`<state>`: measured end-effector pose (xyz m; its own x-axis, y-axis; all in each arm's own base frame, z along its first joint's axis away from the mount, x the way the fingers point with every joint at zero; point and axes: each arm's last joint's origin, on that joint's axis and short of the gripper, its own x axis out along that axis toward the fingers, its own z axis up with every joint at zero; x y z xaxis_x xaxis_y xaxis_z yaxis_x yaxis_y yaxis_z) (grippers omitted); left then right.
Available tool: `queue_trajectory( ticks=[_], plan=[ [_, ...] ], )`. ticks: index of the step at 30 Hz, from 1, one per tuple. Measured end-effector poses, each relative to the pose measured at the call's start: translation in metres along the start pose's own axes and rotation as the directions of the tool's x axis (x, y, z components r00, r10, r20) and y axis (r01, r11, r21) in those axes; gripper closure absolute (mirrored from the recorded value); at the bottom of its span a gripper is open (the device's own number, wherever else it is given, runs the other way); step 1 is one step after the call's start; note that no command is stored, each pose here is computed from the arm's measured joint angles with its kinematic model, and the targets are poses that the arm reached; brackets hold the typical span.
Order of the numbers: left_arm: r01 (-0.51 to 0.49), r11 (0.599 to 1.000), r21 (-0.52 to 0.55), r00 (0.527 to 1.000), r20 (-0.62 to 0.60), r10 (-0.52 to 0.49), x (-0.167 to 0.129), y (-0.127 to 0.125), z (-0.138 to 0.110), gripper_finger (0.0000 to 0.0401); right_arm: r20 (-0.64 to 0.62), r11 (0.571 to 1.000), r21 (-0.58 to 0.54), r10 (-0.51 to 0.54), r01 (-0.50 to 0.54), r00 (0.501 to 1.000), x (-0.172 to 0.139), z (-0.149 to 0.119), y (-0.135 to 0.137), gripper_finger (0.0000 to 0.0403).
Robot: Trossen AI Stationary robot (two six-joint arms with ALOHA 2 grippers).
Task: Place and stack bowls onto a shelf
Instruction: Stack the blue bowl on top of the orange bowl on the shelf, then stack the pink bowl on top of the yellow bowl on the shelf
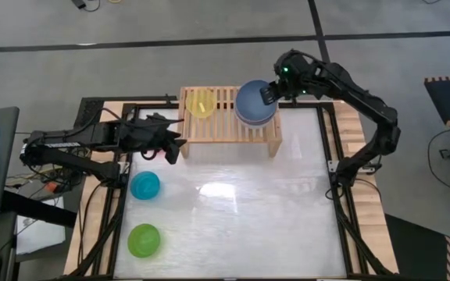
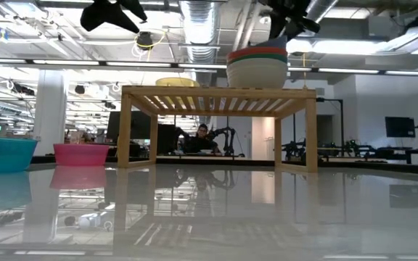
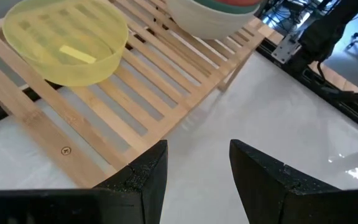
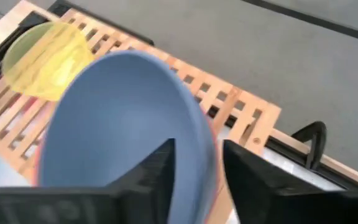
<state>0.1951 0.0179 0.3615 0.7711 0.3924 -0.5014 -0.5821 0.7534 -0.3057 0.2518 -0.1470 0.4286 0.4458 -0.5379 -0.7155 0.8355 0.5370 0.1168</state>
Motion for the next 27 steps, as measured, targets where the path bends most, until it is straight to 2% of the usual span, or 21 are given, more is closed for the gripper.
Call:
queue_trajectory(
  ticks=[4, 7, 10, 13, 16, 21, 24, 27],
  plan=[
    [-0.039, 0.999, 0.006, 0.999, -0.029, 0.039, 0.0, 0.003, -0.004, 0.0244, 0.055, 1.0, 0.015, 0.009, -0.01, 0.998, -0.011, 0.003, -0.005, 0.0174],
    [-0.085, 0.996, 0.011, 0.995, -0.05, 0.085, 0.0, 0.006, -0.007, 0.0244, 0.103, 1.0, 0.025, -0.012, 0.009, 0.995, -0.023, 0.004, -0.009, 0.0152],
    [-0.107, 0.994, -0.001, 0.993, -0.057, 0.107, -0.001, 0.008, -0.008, 0.0244, 0.1, 0.998, 0.016, -0.063, 0.061, 0.993, -0.025, -0.001, -0.011, 0.015],
    [-0.113, 0.994, 0.0, 0.992, -0.06, 0.113, -0.001, 0.008, -0.009, 0.0244, 0.047, 0.993, -0.004, -0.12, 0.12, 0.992, -0.013, -0.009, -0.013, 0.0156],
    [-0.115, 0.993, 0.0, 0.992, -0.058, 0.115, -0.001, 0.008, -0.009, 0.0244, 0.017, 0.991, -0.016, -0.13, 0.13, 0.991, -0.001, -0.015, -0.012, 0.0162],
    [-0.13, 0.991, 0.015, 0.989, -0.065, 0.13, -0.001, 0.009, -0.01, 0.0244, -0.007, 0.989, -0.033, -0.145, 0.145, 0.989, 0.002, -0.021, -0.011, 0.0163],
    [-0.182, 0.981, 0.07, 0.978, -0.088, 0.188, -0.002, 0.013, -0.014, 0.0244, 0.045, 0.99, -0.031, -0.134, 0.135, 0.99, -0.005, -0.021, -0.005, 0.0163],
    [-0.211, 0.97, 0.119, 0.963, -0.146, 0.228, -0.003, 0.018, -0.02, 0.0246, 0.122, 0.996, -0.02, -0.079, 0.083, 0.989, -0.029, -0.022, -0.004, 0.0163]
  ],
)
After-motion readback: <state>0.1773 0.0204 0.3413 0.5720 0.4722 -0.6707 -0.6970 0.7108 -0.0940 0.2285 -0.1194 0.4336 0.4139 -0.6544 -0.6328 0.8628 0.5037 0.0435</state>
